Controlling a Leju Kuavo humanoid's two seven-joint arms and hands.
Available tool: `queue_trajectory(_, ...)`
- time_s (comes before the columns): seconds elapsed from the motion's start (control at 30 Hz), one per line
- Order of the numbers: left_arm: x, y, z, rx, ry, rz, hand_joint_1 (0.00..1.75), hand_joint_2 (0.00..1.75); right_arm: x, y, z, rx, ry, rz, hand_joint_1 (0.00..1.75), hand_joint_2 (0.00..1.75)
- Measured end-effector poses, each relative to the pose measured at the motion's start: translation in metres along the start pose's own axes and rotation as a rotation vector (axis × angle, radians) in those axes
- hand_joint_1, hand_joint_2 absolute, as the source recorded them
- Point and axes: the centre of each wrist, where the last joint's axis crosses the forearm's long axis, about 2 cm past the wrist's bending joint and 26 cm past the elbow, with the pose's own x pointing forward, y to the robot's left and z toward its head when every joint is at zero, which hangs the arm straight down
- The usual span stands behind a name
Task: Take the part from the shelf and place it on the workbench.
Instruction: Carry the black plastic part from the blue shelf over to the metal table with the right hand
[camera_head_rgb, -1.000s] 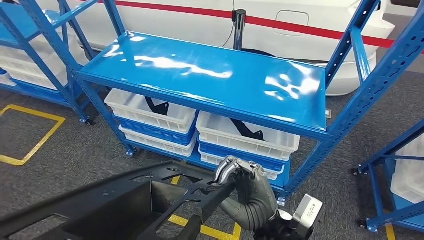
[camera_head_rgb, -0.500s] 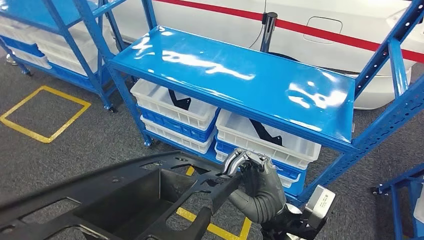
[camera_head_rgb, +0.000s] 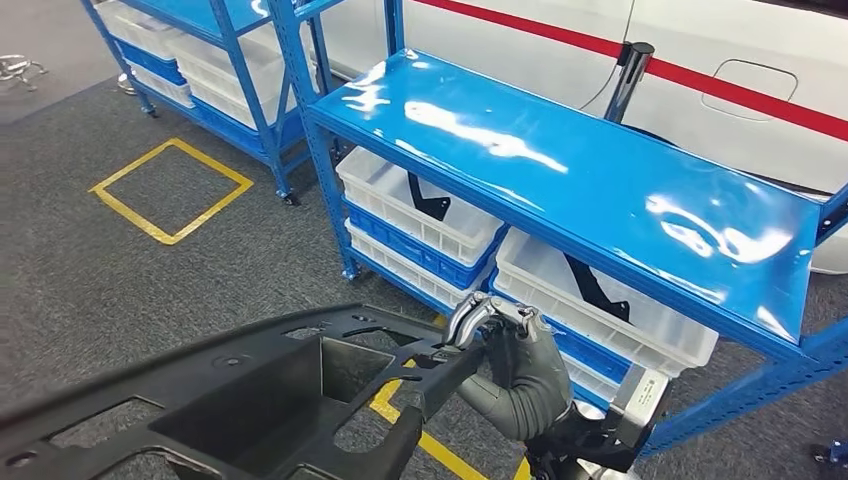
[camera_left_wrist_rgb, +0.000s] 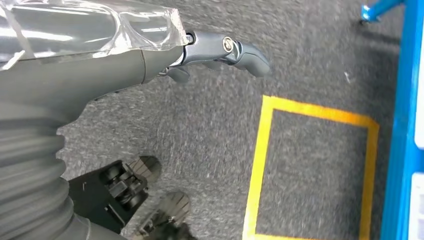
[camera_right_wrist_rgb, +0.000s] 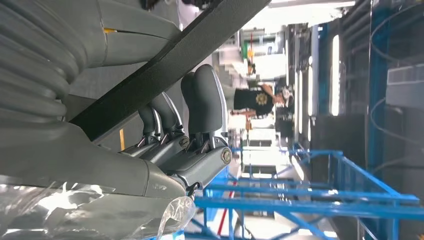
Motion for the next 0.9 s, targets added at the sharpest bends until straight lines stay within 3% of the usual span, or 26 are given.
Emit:
queue_trajectory(0.17, -0.001, -0.004, 0.002, -0.012, 0.004, 0.004, 0.0, 1.75, 0.002, -0.003, -0.001, -0.006, 0.001, 0.008, 1.75, 1.75)
queue_trajectory(0.4, 0.001, -0.016, 0.004, -0.04, -0.006, -0.007, 0.0, 1.75, 0.004, -0.012, 0.019, -0.037, 0.026, 0.032, 1.75, 1.75)
queue_trajectory(0.9, 0.001, -0.017, 0.005, -0.031, -0.015, 0.001, 0.0, 1.75, 0.005, -0.016, 0.026, -0.049, 0.025, 0.052, 1.75, 1.75)
